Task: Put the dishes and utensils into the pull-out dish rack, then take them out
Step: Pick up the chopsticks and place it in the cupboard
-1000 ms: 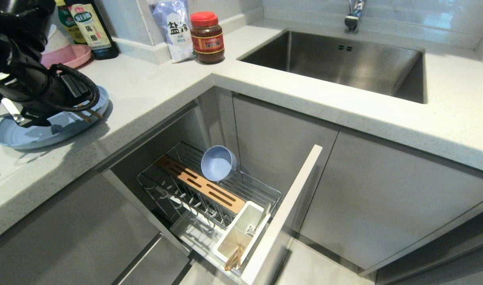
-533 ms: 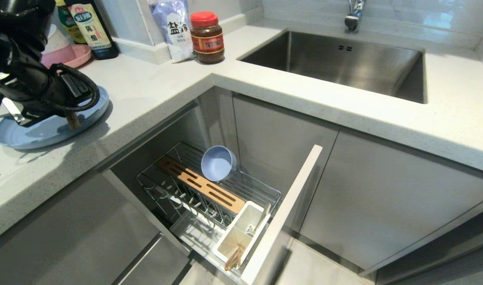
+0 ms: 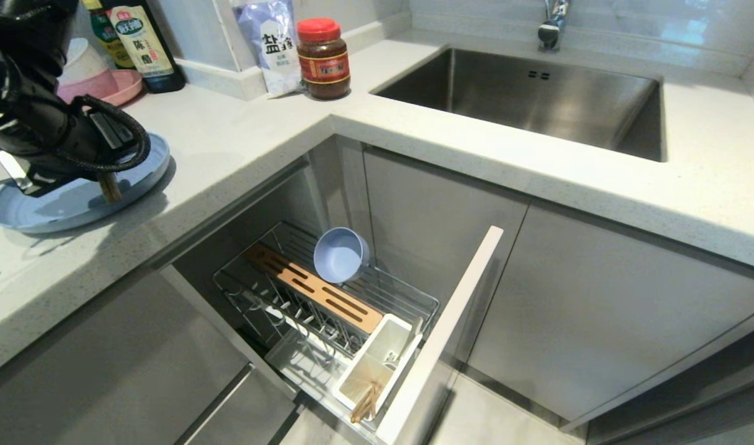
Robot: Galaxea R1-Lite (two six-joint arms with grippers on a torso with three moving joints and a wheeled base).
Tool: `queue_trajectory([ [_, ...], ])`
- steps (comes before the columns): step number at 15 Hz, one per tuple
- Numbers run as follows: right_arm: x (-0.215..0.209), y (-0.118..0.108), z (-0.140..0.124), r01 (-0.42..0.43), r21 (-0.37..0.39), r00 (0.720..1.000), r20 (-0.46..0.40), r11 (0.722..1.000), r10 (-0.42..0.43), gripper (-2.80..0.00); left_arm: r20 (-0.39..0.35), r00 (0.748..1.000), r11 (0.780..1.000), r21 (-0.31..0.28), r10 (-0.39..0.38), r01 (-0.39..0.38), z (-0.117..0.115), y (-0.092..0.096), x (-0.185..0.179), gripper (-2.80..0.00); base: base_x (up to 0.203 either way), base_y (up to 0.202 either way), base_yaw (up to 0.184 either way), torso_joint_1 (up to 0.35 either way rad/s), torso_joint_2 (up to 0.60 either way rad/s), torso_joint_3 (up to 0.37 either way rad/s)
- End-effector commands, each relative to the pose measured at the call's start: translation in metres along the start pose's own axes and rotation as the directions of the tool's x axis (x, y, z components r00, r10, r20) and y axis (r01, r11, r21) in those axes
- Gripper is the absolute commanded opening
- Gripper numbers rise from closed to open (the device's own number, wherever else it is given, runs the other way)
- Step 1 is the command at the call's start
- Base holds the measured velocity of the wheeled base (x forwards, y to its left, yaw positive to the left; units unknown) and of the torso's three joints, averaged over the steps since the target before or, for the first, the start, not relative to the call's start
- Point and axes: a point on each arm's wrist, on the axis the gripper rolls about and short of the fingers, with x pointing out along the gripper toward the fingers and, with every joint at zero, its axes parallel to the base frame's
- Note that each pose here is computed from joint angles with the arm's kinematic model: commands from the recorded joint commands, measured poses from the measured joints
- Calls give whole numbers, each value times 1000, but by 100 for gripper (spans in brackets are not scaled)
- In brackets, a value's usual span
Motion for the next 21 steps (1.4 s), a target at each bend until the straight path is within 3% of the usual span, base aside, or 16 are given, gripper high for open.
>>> queue_trajectory([
  [1,0,0,0,0,0,1000,3,1000,0,-280,40,999,999,-34,-21,22,8,11,-20,-280,0,0,0,0,0,0],
  [6,0,0,0,0,0,1000,3,1000,0,-280,124,986,987,-99,-115,127,22,33,-66,-280,0,0,0,0,0,0],
  [9,0,0,0,0,0,1000,3,1000,0,-280,87,958,952,-117,-274,283,19,34,-90,-280,0,0,0,0,0,0],
  [10,0,0,0,0,0,1000,3,1000,0,-280,56,938,931,-111,-342,347,16,34,-99,-280,0,0,0,0,0,0],
  [12,0,0,0,0,0,1000,3,1000,0,-280,-69,874,876,-80,-480,475,5,37,-117,-280,0,0,0,0,0,0],
  [15,0,0,0,0,0,1000,3,1000,0,-280,-218,773,797,-44,-596,602,-10,41,-136,-280,0,0,0,0,0,0],
  [17,0,0,0,0,0,1000,3,1000,0,-280,-339,717,760,5,-610,649,-29,37,-141,-280,0,0,0,0,0,0],
  [20,0,0,0,0,0,1000,3,1000,0,-280,-469,682,721,128,-561,681,-58,29,-136,-280,0,0,0,0,0,0],
  [21,0,0,0,0,0,1000,3,1000,0,-280,-505,669,693,178,-545,699,-67,26,-135,-280,0,0,0,0,0,0],
])
